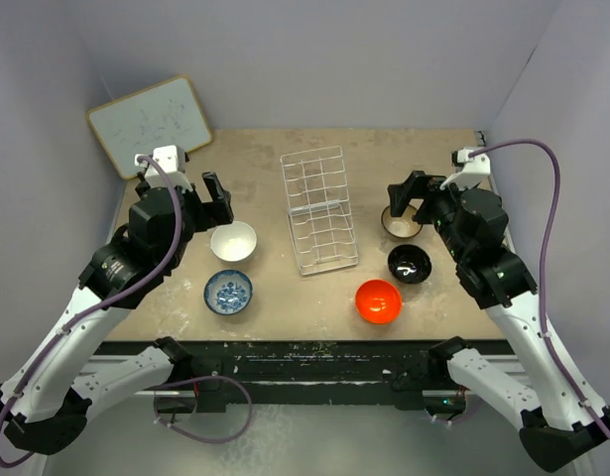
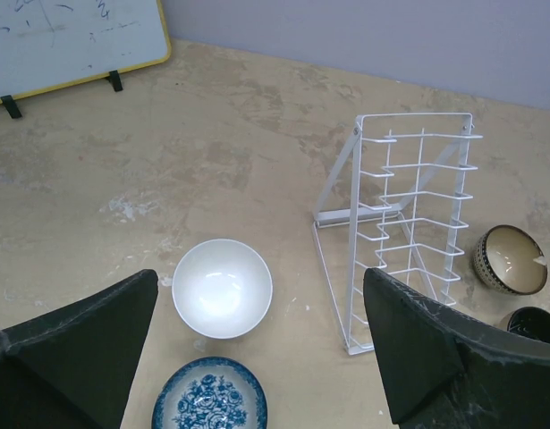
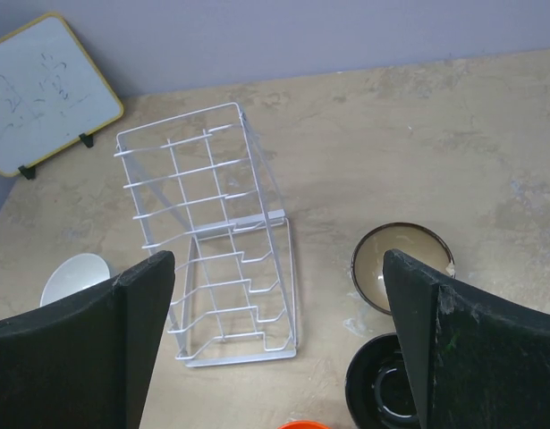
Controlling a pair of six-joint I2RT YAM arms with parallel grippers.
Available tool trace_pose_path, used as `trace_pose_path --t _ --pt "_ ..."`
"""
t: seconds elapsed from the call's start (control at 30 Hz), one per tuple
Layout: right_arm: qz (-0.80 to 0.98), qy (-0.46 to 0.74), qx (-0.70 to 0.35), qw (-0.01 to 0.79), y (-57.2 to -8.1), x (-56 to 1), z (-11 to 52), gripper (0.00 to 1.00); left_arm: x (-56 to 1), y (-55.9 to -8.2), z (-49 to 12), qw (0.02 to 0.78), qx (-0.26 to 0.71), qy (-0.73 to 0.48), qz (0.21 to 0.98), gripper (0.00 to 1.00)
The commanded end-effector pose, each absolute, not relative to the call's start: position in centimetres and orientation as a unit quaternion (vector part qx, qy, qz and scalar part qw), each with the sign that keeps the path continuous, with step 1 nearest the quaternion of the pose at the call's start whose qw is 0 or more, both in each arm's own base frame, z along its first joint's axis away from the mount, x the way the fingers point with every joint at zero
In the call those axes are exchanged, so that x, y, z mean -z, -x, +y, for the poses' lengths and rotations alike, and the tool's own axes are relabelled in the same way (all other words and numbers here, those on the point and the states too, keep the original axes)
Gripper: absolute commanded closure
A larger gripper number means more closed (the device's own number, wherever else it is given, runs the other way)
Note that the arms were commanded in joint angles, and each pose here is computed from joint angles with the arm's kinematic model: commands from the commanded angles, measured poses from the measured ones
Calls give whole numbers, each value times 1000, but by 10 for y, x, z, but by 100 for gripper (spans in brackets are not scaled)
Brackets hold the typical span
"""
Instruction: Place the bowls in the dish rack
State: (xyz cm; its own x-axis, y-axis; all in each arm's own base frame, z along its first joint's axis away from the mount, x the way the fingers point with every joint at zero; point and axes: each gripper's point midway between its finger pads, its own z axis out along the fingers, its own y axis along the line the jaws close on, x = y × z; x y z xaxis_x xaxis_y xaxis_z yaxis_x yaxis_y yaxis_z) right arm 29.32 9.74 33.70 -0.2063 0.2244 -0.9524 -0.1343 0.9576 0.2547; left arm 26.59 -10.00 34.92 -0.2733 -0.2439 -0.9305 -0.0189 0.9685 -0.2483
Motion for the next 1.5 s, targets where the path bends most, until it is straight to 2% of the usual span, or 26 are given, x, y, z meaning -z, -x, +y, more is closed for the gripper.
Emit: trace_pose_path --t 0.0,0.5,0.77,0.93,1.2,1.47 --pt "741 -34 -155 653 -291 -364 96 0 -380 -265 -94 627 117 109 762 1" --pt "764 -13 -148 628 -302 -339 106 0 -378 -244 -118 637 154 -40 754 1" --pt "775 16 -179 606 -317 -323 130 0 -338 -255 -164 594 211 -94 771 0" --pt "766 12 -182 617 -321 -333 130 0 -298 -290 -198 551 211 -102 801 16" --pt "780 17 -175 601 -318 -320 129 0 -249 -328 -224 527 203 -84 821 18" --pt "793 11 -156 589 -309 -291 120 0 -222 -358 -253 524 227 -72 818 25"
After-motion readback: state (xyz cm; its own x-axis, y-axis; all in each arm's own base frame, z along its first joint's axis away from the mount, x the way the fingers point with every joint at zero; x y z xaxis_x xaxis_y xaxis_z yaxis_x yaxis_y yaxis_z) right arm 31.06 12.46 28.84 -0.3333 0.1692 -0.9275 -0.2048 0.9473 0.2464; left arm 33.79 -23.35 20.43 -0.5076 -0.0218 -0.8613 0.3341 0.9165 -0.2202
